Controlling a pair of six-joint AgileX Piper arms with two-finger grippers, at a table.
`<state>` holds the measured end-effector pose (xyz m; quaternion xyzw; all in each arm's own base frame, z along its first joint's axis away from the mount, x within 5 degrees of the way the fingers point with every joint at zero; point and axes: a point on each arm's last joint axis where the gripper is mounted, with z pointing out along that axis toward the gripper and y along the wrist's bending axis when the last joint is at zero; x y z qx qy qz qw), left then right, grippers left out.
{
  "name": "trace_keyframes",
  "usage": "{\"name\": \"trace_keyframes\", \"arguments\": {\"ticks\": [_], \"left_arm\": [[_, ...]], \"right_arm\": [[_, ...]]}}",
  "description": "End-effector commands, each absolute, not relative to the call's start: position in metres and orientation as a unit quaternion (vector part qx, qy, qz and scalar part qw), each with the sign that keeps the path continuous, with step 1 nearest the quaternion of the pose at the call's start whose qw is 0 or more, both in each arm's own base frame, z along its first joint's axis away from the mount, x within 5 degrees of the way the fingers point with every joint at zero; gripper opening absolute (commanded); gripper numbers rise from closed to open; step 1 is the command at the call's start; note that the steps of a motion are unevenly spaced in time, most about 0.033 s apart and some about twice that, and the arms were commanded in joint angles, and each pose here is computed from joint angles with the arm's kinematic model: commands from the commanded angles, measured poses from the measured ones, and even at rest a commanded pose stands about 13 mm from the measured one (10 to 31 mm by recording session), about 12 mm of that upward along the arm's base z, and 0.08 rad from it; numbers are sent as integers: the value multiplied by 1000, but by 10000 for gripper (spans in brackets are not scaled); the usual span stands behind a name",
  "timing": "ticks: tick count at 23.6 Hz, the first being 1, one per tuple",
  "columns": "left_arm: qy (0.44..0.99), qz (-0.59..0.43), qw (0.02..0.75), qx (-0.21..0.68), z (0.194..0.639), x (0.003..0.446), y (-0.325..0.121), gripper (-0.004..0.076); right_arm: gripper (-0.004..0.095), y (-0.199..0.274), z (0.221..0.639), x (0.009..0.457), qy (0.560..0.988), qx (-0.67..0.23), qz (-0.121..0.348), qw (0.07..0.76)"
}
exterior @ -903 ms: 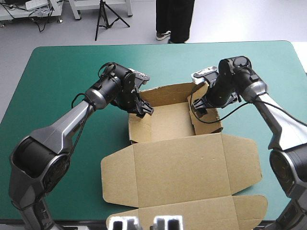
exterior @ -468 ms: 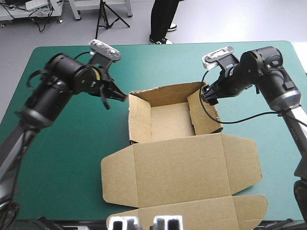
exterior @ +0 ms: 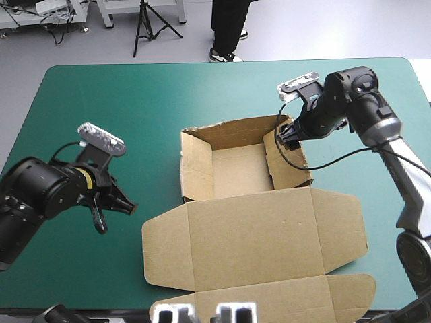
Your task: Fold the box
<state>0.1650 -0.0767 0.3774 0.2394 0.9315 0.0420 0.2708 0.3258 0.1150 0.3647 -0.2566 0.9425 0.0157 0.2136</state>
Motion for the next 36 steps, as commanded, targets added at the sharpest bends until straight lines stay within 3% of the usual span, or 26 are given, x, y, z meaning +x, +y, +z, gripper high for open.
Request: {"name": "trace_keyframes", "arguments": {"ticks": [1, 4, 8, 11, 18, 20, 24, 29, 32, 36], "left_arm": [[950, 58, 209, 223, 346, 156, -71, -1], [957, 57, 184, 217, 321, 155, -71, -1], [960, 34, 178, 214, 313, 153, -75, -1], [958, 27, 191, 214, 314, 155, -77, -1], [957, 25, 202, 207, 315, 157, -77, -1], [956, 24, 208, 207, 316, 157, -78, -1], [955, 23, 211, 208, 316, 158, -78, -1], [955, 23, 209, 207, 316, 158, -78, -1], [956, 24, 206, 207, 315, 157, -78, -1], [957, 30, 200, 208, 315, 156, -76, -1]], "right_arm": [[838, 115, 363, 331, 943, -257, 10, 209], [838, 116, 344, 344, 951, -247, 5, 184], [830, 116, 324, 356, 960, -227, 45, 156], [749, 119, 315, 362, 962, -220, 66, 150], [97, 123, 291, 376, 961, -234, 61, 132], [-14, 123, 296, 378, 959, -238, 56, 145], [-17, 110, 321, 390, 947, -254, 8, 196], [-17, 21, 371, 418, 927, -187, -104, 308], [-17, -34, 383, 422, 924, -118, -122, 343], [-18, -103, 377, 415, 934, -43, -108, 338]]}}
